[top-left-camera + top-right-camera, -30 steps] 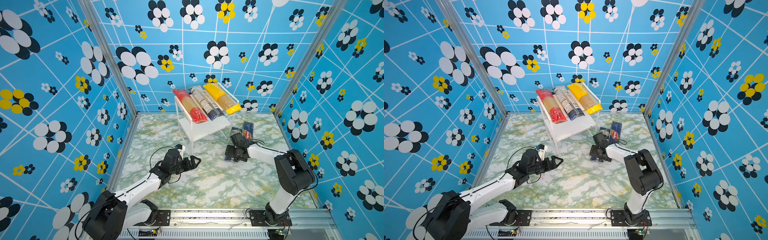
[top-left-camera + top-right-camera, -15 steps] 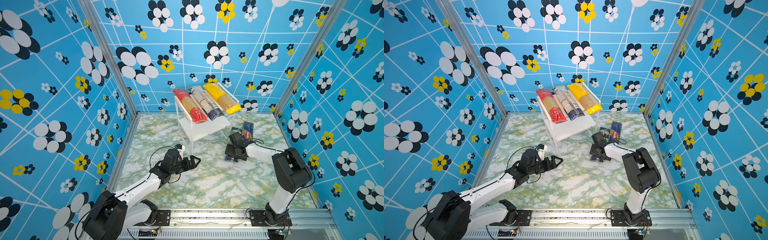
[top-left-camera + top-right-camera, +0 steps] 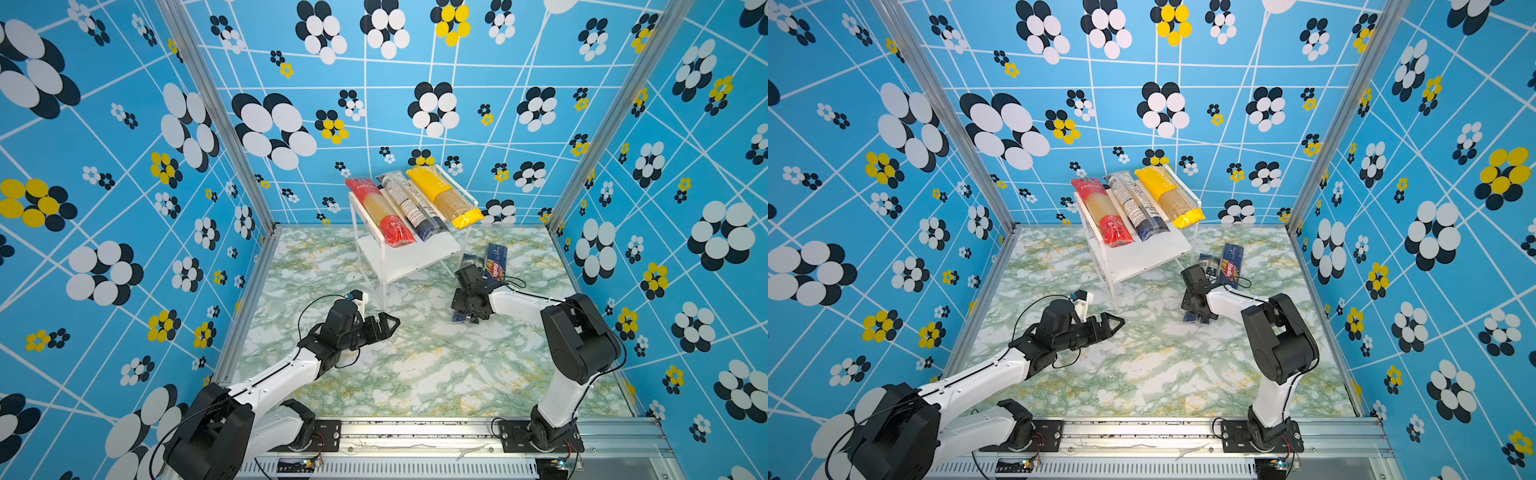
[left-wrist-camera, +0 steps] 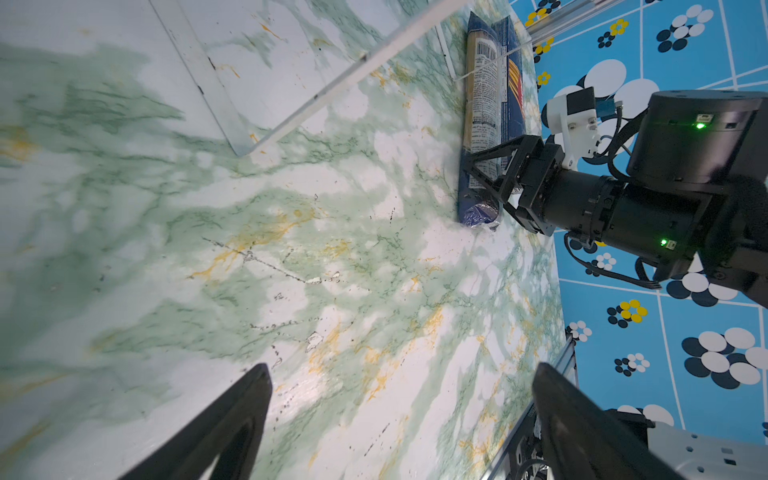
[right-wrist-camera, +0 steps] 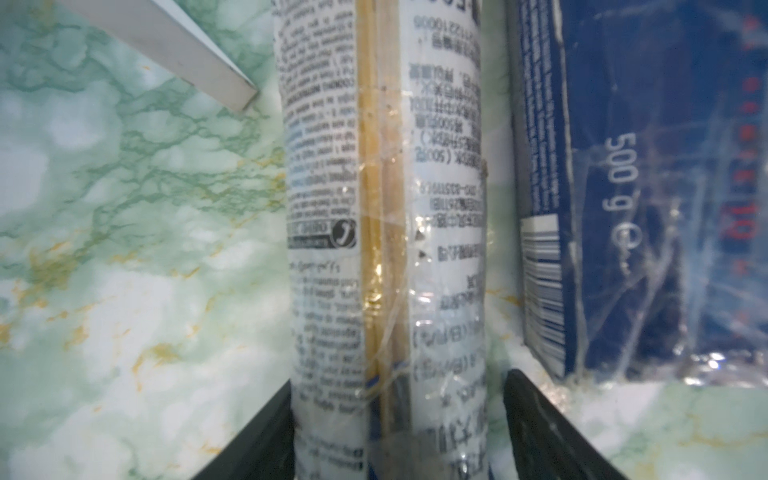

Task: Place and organize the pasta boxes and bags onto the shelf
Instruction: 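Close the right gripper on the clear spaghetti bag, then hold the clear spaghetti bag with the right gripper and adjust grip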

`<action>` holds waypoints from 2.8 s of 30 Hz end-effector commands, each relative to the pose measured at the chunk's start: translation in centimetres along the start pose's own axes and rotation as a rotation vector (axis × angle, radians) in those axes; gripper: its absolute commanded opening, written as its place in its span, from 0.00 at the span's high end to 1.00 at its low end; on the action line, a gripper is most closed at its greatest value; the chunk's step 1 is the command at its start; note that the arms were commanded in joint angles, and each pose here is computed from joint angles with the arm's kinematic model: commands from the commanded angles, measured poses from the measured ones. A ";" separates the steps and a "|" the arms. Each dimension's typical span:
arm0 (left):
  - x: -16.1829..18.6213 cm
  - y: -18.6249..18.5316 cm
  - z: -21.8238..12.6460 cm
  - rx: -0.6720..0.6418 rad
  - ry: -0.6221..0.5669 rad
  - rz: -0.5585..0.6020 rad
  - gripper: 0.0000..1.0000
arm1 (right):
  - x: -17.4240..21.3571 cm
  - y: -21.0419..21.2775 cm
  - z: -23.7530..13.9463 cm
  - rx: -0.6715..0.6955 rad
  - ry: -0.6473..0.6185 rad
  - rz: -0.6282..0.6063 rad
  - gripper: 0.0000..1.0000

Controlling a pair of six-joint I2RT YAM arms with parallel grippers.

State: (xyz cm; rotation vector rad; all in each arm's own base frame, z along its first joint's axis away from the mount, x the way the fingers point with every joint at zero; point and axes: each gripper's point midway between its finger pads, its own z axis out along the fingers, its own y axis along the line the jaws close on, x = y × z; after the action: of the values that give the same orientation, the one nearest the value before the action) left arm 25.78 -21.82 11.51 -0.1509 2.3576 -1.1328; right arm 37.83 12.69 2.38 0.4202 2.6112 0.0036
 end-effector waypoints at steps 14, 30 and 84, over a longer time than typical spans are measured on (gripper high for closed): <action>0.2 0.5 -0.4 -0.007 -0.005 0.003 0.01 | 1.4 -1.2 1.2 0.055 0.035 -0.041 0.36; 0.2 0.7 -0.4 -0.009 -0.005 -0.001 0.01 | 1.2 -1.5 1.3 0.075 0.025 -0.051 0.25; -0.1 0.6 0.0 -0.007 0.003 -0.008 0.01 | 3.7 -1.8 1.7 0.022 0.077 -0.111 0.96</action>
State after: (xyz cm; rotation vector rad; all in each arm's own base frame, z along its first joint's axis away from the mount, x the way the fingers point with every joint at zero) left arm 25.74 -21.53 11.12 -0.1627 2.3647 -1.1259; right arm 38.50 12.40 2.68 0.3493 2.5495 -0.0077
